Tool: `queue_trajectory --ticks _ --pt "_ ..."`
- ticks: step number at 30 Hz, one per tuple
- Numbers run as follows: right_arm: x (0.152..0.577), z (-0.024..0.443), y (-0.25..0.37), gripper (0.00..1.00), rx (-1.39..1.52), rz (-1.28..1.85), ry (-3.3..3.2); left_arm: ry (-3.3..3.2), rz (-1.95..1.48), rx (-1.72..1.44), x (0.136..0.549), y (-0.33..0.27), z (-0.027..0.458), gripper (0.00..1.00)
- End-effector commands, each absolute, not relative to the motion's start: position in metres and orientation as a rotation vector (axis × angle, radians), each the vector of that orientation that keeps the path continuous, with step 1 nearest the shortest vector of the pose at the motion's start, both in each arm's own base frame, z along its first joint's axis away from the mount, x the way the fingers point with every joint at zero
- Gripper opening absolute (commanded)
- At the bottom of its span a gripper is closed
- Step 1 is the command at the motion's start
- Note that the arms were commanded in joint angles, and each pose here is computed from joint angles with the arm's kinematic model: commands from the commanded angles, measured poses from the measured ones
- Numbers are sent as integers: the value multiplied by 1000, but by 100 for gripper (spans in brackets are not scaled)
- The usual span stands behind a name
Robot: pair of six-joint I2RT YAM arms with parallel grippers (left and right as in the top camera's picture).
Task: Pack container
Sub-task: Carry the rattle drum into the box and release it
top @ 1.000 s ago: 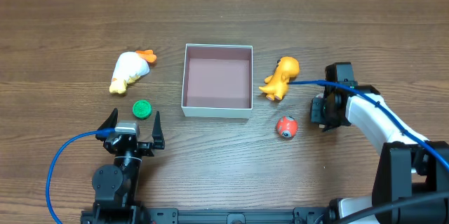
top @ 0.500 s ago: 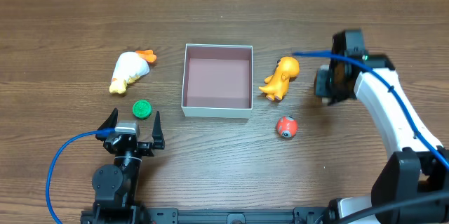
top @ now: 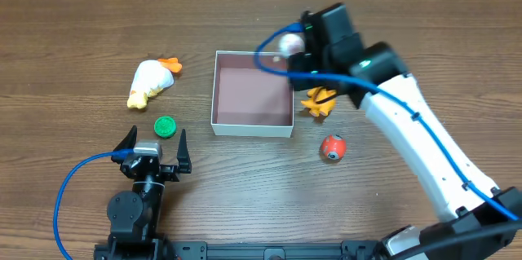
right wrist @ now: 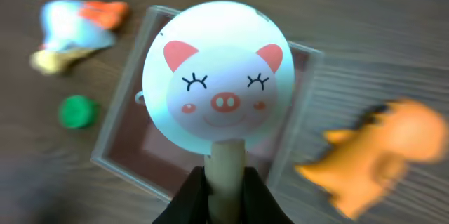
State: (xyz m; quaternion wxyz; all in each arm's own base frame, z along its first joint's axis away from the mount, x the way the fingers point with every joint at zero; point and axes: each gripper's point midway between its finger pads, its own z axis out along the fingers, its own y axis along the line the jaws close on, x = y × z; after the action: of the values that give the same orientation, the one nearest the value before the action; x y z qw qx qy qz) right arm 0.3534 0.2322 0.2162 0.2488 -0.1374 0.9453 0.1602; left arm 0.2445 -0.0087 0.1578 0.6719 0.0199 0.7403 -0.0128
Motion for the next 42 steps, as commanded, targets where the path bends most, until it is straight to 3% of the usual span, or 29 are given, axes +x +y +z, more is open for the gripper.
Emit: queue_trajectory --ticks 1,12,26,33,37,38,40,42 --pt "344 220 271 4 -419 497 2535 1662 -21 66 244 -9 157 100" --pt "355 145 299 4 -421 385 2652 1662 -21 66 244 -9 157 100" --pt "367 94 287 4 -398 199 2721 1662 -21 66 244 -9 157 100" --pt "364 69 285 15 -411 157 2781 1662 -21 66 244 -9 157 100" --pt "364 69 285 16 -411 158 2780 1662 -21 66 244 -9 157 100" --pt "363 69 285 21 -412 159 2781 1662 -21 66 244 -9 157 100" --pt "362 69 284 41 -414 160 2788 1662 -21 66 244 -9 157 100" --pt "361 71 283 51 -414 156 2789 1662 -21 66 244 -9 157 100"
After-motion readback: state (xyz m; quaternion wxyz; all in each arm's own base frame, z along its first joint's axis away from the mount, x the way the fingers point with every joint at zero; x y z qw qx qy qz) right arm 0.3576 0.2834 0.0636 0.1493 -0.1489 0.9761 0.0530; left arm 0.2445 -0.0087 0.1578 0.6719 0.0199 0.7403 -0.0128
